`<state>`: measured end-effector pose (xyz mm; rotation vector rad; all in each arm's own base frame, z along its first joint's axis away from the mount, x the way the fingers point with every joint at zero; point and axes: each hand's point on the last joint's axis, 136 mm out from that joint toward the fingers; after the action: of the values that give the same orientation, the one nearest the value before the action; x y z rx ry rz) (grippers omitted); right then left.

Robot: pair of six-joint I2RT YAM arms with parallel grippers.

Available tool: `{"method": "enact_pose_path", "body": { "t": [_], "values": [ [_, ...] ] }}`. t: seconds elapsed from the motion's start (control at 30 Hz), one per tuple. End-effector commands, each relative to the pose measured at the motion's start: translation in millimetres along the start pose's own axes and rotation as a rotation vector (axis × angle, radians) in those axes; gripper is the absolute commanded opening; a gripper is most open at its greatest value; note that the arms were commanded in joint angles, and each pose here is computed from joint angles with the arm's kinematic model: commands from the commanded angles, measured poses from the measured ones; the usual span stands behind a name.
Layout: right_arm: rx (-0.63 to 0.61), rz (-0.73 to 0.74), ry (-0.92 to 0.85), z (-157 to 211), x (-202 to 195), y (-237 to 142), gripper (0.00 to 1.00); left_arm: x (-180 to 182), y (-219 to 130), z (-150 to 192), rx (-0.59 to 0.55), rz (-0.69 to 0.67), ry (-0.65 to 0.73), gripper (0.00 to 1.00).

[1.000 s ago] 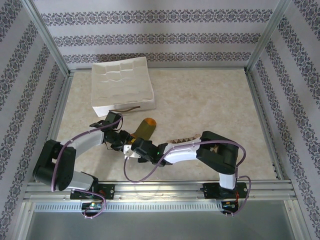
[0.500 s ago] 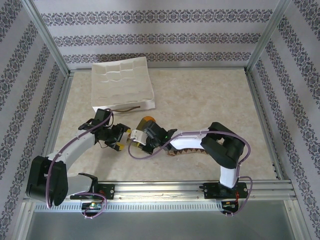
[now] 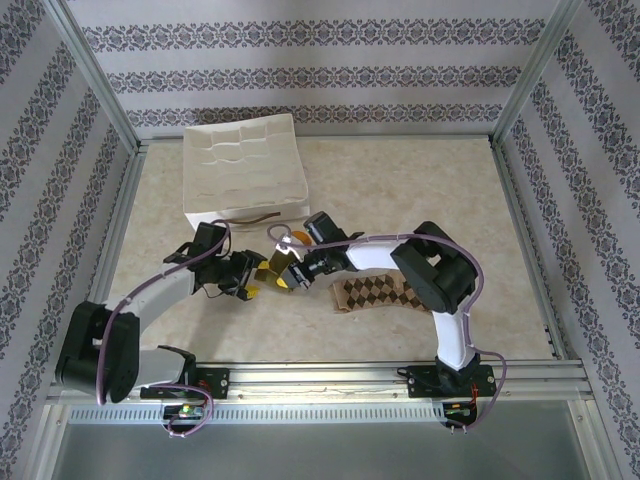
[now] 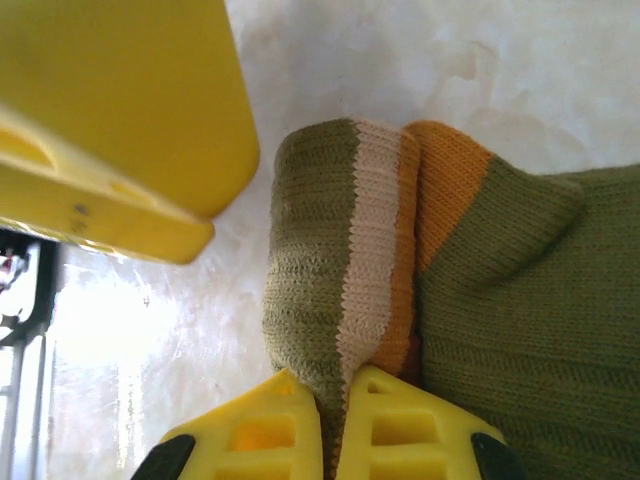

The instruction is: Roll the socks

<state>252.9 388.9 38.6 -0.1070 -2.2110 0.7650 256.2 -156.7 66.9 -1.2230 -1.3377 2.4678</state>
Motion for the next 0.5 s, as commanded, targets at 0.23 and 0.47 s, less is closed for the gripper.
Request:
{"method": "enact_pose_path", "body": {
  "t": [0.23, 0.47],
  "values": [
    [0.162, -0.036, 0.458, 65.8, -45.1, 2.6, 0.00, -7.7, 25.4, -5.5, 0.012, -0.007, 0.075, 0.55],
    [0.172, -0.069, 0.551, 66.8, -51.0, 4.2, 0.00, -3.5, 44.5, -13.7, -0.010, -0.080, 0.174, 0.54]
  ]
}}
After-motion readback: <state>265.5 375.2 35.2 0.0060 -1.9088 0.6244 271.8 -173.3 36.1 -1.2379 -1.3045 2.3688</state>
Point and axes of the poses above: each hand's point on the last joint's axis, 136 mm out from that joint toward the fingers, its own y axis out along the fingers, its own x axis along the line the jaws close on, z = x × y, and after that the axes turned 6 degrees about y, right-handed
